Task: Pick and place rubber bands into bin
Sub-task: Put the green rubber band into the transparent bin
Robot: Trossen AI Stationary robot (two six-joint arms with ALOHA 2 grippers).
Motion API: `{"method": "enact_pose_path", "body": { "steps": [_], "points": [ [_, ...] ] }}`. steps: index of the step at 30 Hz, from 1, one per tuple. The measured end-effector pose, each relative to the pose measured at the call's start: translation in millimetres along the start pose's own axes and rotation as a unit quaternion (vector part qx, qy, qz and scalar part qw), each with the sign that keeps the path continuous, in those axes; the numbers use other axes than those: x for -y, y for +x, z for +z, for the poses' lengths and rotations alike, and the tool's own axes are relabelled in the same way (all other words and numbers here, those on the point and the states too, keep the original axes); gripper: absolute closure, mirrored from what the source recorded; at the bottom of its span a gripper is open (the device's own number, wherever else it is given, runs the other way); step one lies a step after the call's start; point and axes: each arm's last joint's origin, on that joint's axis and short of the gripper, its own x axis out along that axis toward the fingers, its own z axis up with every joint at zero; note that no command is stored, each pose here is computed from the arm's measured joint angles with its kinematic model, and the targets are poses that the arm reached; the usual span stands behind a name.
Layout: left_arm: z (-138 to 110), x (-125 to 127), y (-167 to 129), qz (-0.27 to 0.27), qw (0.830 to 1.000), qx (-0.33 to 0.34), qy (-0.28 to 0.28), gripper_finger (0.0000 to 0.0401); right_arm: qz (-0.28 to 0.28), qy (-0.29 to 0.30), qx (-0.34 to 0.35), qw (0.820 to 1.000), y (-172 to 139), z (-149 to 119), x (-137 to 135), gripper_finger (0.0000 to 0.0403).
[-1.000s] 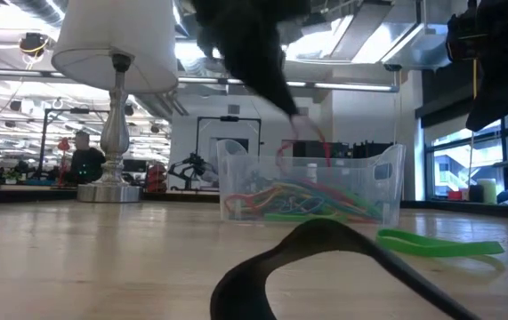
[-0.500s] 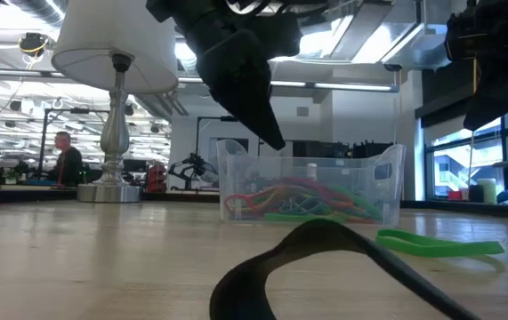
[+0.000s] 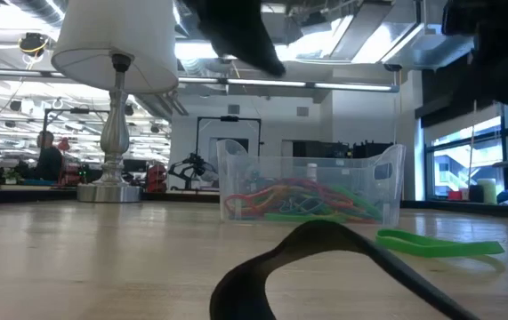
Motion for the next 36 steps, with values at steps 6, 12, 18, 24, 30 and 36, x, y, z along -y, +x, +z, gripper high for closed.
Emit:
{"method": "enact_pose_path", "body": {
  "steps": [6, 12, 18, 24, 30, 36],
  "points": [
    [-16.8, 21.6, -39.8, 0.026, 0.999, 0.038, 0.019, 0.0399, 0.03, -0.061, 0.019, 0.997, 16.2, -0.9, -19.3, 0.04],
    [-56.0, 29.8, -64.1, 0.01, 0.997, 0.069, -0.015, 0.0399, 0.022, -0.109, 0.013, 0.994, 34.5, 8.4, -52.2, 0.0401],
    [-93.9, 30.3, -84.1, -0.004, 0.996, 0.083, -0.038, 0.0399, 0.009, -0.109, -0.035, 0.993, 53.4, 25.4, -88.7, 0.0401],
    [-125.8, 32.3, -102.5, -0.036, 0.995, 0.084, -0.027, 0.0399, -0.048, -0.082, -0.137, 0.986, 76.5, 34.3, -121.6, 0.0401],
    [-144.5, 33.9, -113.3, -0.064, 0.994, 0.089, -0.015, 0.0399, -0.134, -0.114, -0.201, 0.964, 90.6, 35.9, -132.6, 0.0401],
    [-147.5, 33.9, -118.1, -0.075, 0.993, 0.092, 0.017, 0.0399, -0.124, -0.07, -0.221, 0.965, 96.5, 36.0, -136.8, 0.0401]
  ]
}}
